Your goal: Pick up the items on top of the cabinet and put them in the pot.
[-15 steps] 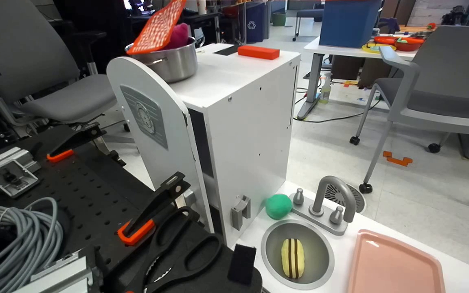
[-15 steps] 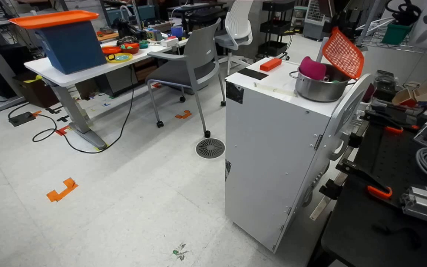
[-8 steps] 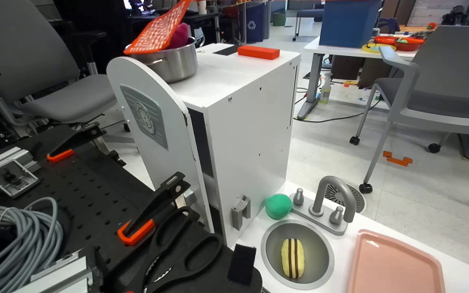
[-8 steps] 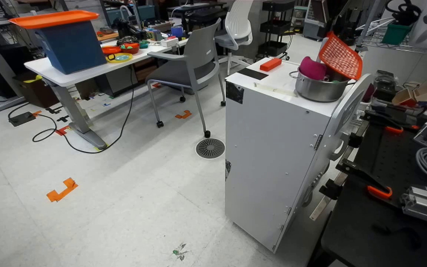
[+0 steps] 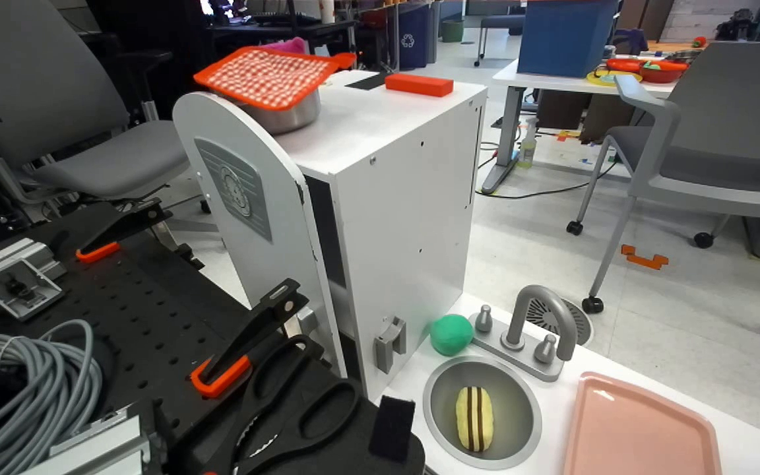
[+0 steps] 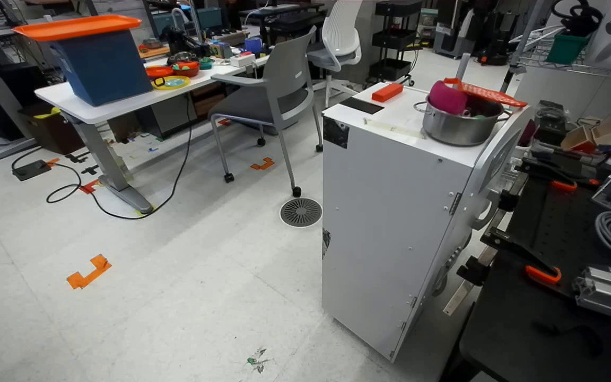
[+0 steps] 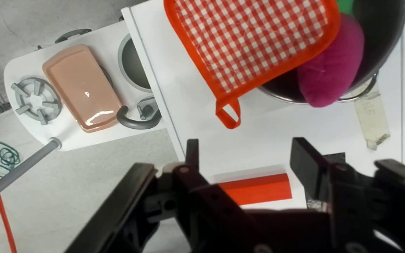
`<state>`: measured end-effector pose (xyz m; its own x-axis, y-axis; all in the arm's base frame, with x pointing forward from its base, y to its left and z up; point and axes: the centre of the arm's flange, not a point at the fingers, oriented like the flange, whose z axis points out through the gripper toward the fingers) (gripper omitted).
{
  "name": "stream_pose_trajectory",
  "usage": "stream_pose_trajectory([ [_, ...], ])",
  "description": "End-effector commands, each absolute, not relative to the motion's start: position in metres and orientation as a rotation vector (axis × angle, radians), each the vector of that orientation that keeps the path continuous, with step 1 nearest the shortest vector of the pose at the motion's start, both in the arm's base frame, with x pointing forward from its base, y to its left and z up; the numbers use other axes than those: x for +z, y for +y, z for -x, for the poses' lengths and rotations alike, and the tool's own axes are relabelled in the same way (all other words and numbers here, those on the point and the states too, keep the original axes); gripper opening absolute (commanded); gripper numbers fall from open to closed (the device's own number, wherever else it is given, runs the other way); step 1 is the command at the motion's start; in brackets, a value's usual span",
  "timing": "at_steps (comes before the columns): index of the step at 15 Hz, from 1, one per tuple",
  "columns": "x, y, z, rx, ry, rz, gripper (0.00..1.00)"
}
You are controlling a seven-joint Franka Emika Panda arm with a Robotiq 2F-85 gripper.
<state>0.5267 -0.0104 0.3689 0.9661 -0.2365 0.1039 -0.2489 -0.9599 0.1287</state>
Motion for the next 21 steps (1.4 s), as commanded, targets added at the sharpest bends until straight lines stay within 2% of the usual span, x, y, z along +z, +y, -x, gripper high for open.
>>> stream_pose_trajectory([
  [1, 0.382, -0.009, -0.527, 0.184, -0.39, -2.98, 0.99],
  [9, 0.409, -0.018, -0.508, 0.272, -0.403, -3.026, 1.0],
  [21, 0.409, -0.042, -0.479, 0.224, -0.513, -3.037, 1.0],
])
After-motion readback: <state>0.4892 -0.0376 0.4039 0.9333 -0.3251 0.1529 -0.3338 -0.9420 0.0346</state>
